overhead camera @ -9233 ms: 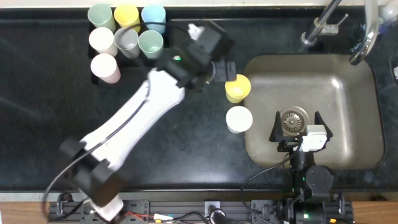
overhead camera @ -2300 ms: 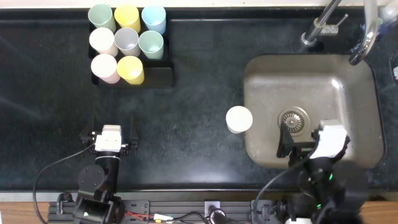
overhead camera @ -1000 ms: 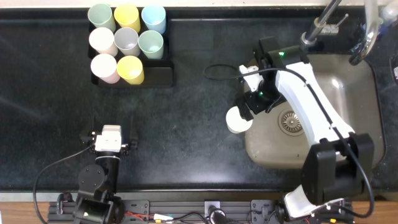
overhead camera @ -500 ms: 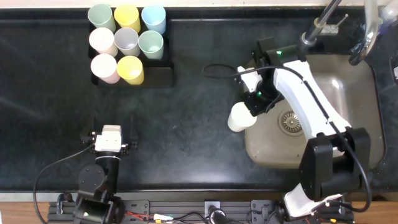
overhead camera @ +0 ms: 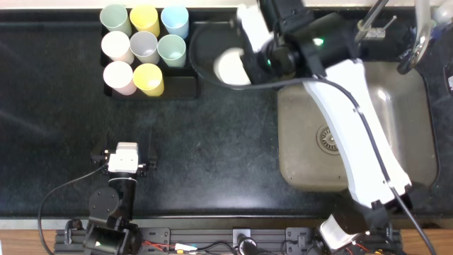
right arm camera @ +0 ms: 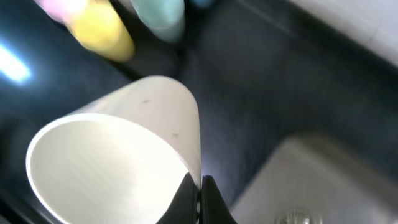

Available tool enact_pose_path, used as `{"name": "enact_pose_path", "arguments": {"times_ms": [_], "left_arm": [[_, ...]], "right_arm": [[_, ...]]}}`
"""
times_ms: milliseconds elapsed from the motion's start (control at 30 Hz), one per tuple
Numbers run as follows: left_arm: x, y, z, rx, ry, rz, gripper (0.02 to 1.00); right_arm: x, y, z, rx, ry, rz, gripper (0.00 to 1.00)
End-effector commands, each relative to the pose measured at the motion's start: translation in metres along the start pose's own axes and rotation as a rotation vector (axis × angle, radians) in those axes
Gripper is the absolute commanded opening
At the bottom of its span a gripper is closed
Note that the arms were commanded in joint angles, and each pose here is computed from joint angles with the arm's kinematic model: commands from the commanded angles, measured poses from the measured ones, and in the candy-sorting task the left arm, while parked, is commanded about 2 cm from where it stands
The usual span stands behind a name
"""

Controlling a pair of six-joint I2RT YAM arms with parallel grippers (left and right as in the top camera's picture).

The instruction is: Store Cups

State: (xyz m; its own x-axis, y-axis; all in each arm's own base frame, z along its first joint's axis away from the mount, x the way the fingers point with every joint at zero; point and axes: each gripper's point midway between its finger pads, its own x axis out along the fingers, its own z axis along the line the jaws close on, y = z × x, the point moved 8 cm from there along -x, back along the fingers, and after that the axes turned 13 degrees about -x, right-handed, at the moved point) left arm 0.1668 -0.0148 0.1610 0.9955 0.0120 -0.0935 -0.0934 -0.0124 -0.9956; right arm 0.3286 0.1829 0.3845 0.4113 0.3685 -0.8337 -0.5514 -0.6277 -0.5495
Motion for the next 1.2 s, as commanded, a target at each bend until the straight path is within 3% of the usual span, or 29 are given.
{"name": "enact_pose_path", "arguments": {"times_ms": [33, 133, 400, 700, 1200], "left_arm": [[0.000, -0.001, 0.002, 0.016, -0.015, -0.008, 1.000], [0.000, -0.001, 0.002, 0.016, -0.015, -0.008, 1.000], [0.000, -0.001, 0.002, 0.016, -0.015, -0.008, 1.000], [0.000, -0.001, 0.002, 0.016, -0.015, -0.008, 1.000], [0.000, -0.001, 0.002, 0.016, -0.015, -0.008, 1.000]], "right_arm": [[0.029, -0.032, 0.016, 0.047, -0.031, 0.000, 0.042], [0.057, -0.046, 0.027, 0.068, -0.052, 0.028, 0.045], [0.114, -0.056, 0.042, 0.035, -0.067, 0.069, 0.042], [0.156, -0.051, 0.042, 0.045, -0.076, 0.132, 0.045], [0.201, -0.036, 0.045, -0.023, -0.101, 0.235, 0.042]]}}
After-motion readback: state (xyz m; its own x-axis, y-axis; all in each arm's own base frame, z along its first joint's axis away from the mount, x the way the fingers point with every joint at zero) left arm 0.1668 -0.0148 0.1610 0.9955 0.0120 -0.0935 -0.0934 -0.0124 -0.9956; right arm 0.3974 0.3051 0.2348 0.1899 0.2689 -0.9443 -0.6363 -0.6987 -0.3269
